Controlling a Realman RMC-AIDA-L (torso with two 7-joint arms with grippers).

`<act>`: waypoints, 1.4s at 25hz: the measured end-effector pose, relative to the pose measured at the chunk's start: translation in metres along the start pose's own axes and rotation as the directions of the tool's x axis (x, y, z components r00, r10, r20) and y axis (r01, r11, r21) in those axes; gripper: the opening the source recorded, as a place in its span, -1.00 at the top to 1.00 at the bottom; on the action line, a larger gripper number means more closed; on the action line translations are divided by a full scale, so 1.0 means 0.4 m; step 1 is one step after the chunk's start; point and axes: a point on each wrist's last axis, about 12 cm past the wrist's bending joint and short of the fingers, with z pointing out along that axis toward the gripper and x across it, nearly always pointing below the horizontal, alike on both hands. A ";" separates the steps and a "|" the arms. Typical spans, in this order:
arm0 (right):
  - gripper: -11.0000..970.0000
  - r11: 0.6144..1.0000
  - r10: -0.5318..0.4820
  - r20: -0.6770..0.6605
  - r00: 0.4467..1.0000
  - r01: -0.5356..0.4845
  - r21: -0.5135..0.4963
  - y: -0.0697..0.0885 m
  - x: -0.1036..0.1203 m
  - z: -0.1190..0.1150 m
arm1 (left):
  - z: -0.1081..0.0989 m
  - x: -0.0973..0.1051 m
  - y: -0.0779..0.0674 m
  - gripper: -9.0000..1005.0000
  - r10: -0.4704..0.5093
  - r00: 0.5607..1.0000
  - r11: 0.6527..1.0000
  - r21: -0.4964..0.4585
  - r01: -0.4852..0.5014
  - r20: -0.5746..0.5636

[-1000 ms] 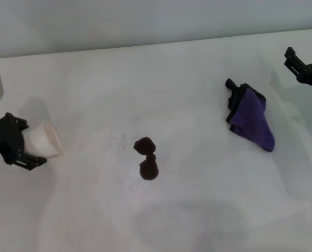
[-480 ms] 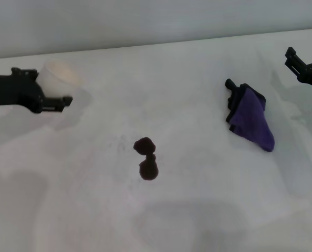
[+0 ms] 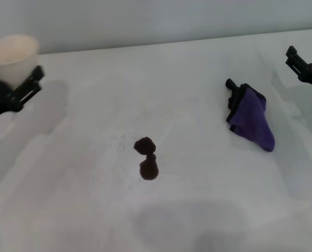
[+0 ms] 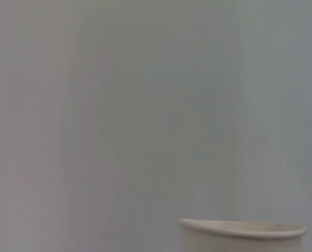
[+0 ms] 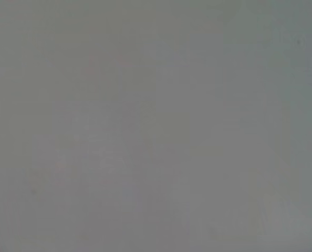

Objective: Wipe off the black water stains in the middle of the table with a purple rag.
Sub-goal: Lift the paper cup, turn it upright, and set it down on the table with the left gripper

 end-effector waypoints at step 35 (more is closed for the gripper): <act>-0.80 1.000 0.002 0.027 1.000 -0.001 -0.005 -0.017 -0.015 -0.006 | -0.002 0.163 -0.133 -0.57 -0.111 0.977 0.942 -0.333 0.044 -0.185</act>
